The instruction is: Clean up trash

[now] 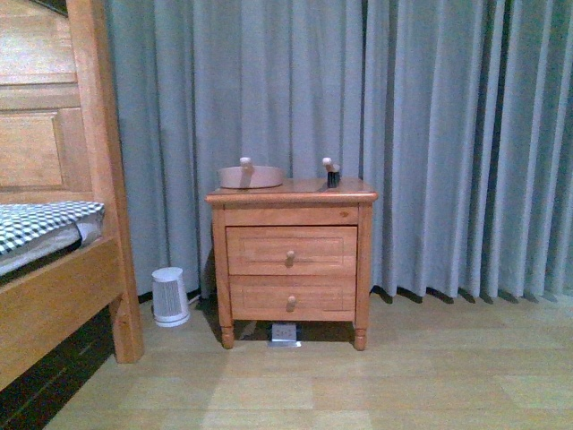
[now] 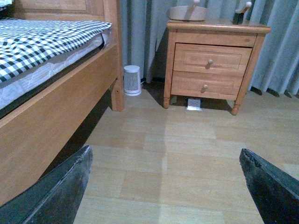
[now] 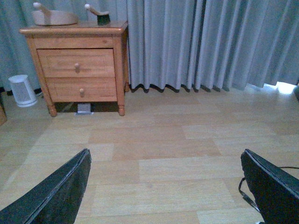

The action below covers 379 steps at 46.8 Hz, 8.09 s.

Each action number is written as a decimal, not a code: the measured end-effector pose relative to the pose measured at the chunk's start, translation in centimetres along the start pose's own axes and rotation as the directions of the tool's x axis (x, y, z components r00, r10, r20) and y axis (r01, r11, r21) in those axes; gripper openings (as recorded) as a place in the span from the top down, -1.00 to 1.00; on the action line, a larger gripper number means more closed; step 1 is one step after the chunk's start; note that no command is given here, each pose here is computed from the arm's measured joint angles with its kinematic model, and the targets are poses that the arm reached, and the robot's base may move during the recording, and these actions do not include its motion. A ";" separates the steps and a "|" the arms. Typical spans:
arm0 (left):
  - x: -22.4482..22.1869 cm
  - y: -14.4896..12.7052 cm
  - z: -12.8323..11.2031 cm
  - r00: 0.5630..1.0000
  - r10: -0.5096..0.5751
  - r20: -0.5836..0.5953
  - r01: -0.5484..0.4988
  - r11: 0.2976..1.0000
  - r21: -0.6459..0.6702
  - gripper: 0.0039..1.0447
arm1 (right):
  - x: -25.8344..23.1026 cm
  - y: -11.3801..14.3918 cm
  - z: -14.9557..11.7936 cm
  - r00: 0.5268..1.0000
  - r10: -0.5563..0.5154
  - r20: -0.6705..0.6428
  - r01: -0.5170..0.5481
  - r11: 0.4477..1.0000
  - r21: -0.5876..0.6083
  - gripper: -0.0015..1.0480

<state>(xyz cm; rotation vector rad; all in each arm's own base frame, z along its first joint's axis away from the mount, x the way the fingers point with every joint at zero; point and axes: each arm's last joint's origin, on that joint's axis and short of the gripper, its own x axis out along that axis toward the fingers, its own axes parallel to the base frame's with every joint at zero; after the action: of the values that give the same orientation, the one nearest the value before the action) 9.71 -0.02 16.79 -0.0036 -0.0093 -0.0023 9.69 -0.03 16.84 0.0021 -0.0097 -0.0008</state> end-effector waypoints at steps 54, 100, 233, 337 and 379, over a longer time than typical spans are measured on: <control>0.0 0.0 0.0 1.000 0.000 0.000 0.000 1.000 0.000 -0.86 | 0.0 0.0 0.0 1.000 0.000 0.000 0.000 1.000 0.000 -0.85; 0.0 0.0 0.0 1.000 -0.002 0.001 0.002 1.000 0.000 -0.86 | 0.0 0.0 0.0 1.000 -0.002 0.000 0.002 1.000 0.000 -0.85; 0.0 0.0 0.0 1.000 0.000 0.001 0.000 1.000 0.000 -0.86 | 28.2 14.1 1.3 0.761 0.337 -0.554 -0.160 0.926 0.343 -0.85; 0.0 0.0 0.0 1.000 0.000 0.001 0.000 1.000 0.000 -0.86 | 32.1 14.0 -1.4 0.728 0.301 -0.616 -0.145 0.946 0.291 0.63; 4.1 0.1 5.6 0.958 -0.141 -0.249 0.089 0.973 -0.211 -0.86 | 4.0 2.9 9.5 0.929 0.326 0.172 -0.350 0.928 0.130 0.63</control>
<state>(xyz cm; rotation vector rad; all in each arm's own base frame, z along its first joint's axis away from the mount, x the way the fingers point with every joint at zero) 13.79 0.13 22.39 -0.2025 0.2569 -0.1211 13.59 2.89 26.35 0.1598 -0.1586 0.3477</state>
